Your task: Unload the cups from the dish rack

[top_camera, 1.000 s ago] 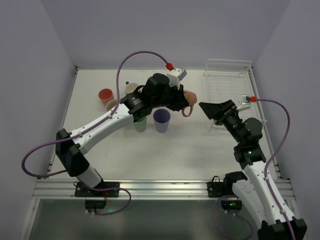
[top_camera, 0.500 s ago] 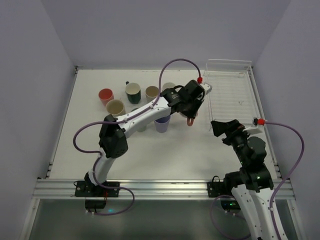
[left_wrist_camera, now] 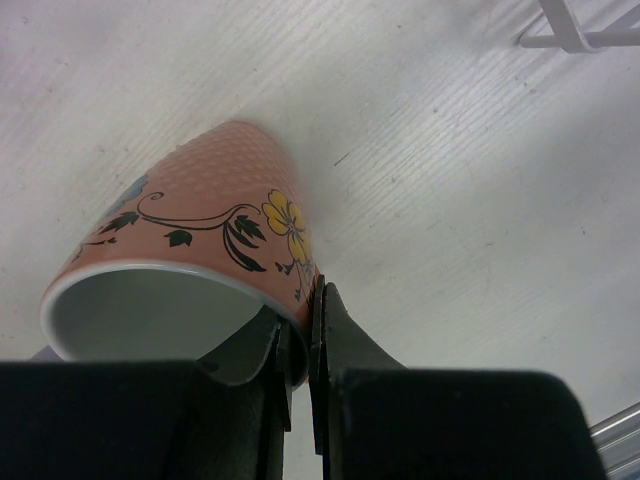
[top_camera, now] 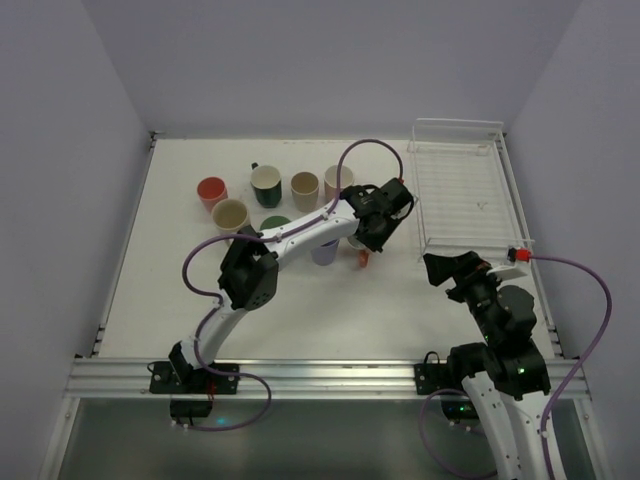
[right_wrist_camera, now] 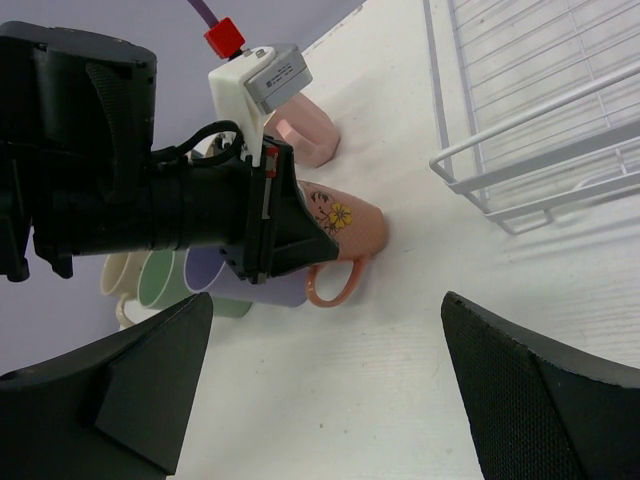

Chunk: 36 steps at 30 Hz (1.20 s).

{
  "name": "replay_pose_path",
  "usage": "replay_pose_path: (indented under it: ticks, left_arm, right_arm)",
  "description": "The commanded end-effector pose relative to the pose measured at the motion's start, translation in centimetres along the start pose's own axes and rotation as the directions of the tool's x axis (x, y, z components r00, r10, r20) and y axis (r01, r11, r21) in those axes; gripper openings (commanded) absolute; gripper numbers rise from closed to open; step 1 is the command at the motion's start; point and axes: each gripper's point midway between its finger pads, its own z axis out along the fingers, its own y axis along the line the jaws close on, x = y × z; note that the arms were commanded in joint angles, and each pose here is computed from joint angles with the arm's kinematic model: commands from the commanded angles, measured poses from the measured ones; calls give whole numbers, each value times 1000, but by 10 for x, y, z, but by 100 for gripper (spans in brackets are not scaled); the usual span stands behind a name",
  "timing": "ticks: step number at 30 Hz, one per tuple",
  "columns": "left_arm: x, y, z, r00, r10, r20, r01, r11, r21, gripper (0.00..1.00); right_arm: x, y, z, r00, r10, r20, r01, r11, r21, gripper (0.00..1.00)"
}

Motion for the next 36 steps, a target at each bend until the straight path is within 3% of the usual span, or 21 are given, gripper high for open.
replay_pose_path:
  ticks: [1,5,12,24,26,32,36]
  left_arm:
    - [-26,2,-21,996,25,82,-24,1000,-10,0]
    - [-22,5,-15,997,32,64,-30,999,-30,0]
    - [-29,7,-18,995,34,93,-30,999,-45,31]
    - [-42,15,-33,988,37,147,-25,996,-83,53]
    - [-51,16,-44,982,31,185,-15,996,-87,58]
    - [-94,28,-104,925,-1,381,50,991,-121,100]
    - [-122,37,-164,848,-13,530,96,987,-130,100]
  right_arm:
    - [-7,7,-5,1000,-22,16,22,1000,-22,99]
    - [-10,9,-6,999,-27,24,27,999,-25,99]
    - [-22,19,-14,998,-28,59,30,998,-46,99]
    - [-35,32,-24,996,-28,90,35,997,-75,99]
    - [-37,33,-25,995,-29,94,36,996,-77,99]
    - [-54,46,-39,990,-24,138,38,994,-99,99]
    - [-72,58,-53,978,-21,206,48,991,-126,99]
